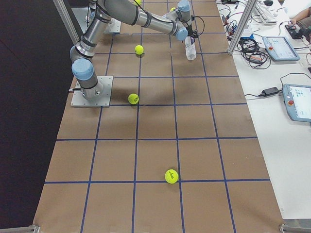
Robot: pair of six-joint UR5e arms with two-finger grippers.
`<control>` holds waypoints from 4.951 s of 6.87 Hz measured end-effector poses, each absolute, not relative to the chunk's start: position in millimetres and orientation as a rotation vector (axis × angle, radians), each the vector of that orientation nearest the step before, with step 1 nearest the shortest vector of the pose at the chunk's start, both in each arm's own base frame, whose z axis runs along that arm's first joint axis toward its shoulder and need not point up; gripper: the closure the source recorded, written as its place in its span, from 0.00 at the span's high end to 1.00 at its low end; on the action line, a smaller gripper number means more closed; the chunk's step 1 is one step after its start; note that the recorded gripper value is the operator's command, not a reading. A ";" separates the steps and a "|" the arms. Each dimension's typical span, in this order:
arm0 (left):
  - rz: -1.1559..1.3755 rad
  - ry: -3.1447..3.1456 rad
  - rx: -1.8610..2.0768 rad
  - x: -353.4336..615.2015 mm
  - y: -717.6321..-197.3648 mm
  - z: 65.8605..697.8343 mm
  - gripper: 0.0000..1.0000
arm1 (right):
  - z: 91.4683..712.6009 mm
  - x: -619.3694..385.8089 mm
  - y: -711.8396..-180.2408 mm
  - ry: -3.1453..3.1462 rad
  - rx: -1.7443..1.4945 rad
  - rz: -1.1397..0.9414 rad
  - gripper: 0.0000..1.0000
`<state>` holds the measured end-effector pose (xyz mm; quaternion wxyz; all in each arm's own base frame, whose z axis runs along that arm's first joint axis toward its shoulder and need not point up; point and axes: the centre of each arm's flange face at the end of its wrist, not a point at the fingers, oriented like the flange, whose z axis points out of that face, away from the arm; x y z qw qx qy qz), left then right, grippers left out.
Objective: Lift up tennis ball bucket
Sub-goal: 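Lower the can onto the table and open the right gripper, then move the left gripper to the can's open end while the right gripper withdraws, then grasp the can's open end with the left gripper and tilt it up, then rotate the can upright with the left gripper and set it down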
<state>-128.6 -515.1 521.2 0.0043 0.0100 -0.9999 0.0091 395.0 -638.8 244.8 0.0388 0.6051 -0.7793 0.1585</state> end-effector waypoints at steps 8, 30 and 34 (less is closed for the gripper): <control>-0.047 -2.699 0.029 -144.0 -739.2 291.6 1.00 | 407.2 209.0 -624.2 -3.056 0.590 0.291 1.00; 0.085 -3.096 -0.398 -271.7 -662.9 345.5 0.27 | 395.8 114.7 -575.9 -3.124 0.287 -0.001 1.00; 0.060 -3.103 -0.401 -272.6 -667.9 333.0 1.00 | 394.9 114.8 -575.7 -3.124 0.287 -0.004 1.00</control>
